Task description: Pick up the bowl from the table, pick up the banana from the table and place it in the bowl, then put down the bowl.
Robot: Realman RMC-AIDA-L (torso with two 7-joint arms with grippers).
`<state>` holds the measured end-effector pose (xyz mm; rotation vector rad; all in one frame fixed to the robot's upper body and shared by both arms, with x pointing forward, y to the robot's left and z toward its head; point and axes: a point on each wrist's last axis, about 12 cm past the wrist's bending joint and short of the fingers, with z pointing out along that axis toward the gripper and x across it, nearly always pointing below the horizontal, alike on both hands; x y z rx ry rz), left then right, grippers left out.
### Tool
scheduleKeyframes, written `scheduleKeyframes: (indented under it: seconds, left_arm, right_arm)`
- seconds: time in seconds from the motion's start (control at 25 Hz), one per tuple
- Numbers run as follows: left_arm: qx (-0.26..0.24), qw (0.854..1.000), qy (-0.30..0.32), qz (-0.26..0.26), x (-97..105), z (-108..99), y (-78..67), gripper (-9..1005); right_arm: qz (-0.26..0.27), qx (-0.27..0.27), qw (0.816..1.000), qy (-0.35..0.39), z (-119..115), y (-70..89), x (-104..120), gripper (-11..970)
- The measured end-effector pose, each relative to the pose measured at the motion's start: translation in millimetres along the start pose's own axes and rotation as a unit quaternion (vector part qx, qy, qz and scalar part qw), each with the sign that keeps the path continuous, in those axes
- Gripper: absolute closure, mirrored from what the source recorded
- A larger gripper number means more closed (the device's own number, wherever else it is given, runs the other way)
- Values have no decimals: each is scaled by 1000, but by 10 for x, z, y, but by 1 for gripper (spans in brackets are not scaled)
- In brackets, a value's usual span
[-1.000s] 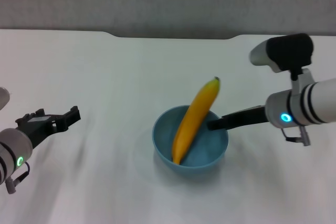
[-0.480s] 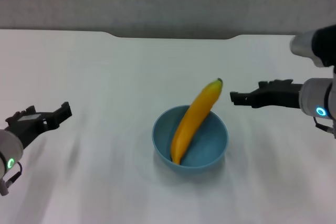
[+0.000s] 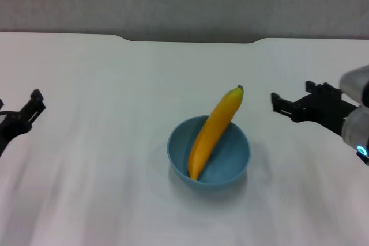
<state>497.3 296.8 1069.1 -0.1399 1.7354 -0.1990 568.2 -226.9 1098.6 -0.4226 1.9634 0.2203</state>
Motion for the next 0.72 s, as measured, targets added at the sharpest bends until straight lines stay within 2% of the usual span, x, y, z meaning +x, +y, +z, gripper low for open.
scheduleKeyframes:
  seconds: [0.16, 0.28, 0.36, 0.44, 0.48, 0.52, 0.56, 0.68, 0.72]
  left_arm:
    - [23, 997, -71, 10, 105, -138, 9, 100]
    - [36, 994, -104, 13, 221, -216, 61, 100]
    - [41, 993, -108, 7, 275, -227, 90, 101]
    - [45, 993, -105, 1, 323, -211, 112, 101]
    - [48, 994, -103, 2, 350, -206, 114, 101]
    - [59, 993, -103, 8, 394, -201, 97, 100]
    - [59, 993, -103, 8, 394, -201, 97, 100]
    - [86, 991, -98, 34, 493, -201, 25, 100]
    - [93, 990, -92, 46, 530, -200, 3, 100]
  right_arm:
    - [15, 42, 998, -39, -66, -19, 120, 79]
    - [-37, 71, 993, -82, -95, 111, 229, 79]
    - [-54, 80, 991, -96, -113, 141, 260, 79]
    - [-104, 103, 979, -144, -178, 227, 349, 79]
    - [-145, 115, 965, -188, -254, 313, 454, 79]
    - [-162, 120, 955, -216, -303, 356, 492, 79]
    - [-162, 120, 955, -216, -303, 356, 492, 79]
    - [-182, 119, 938, -271, -420, 430, 621, 79]
    - [-181, 107, 934, -289, -449, 406, 702, 79]
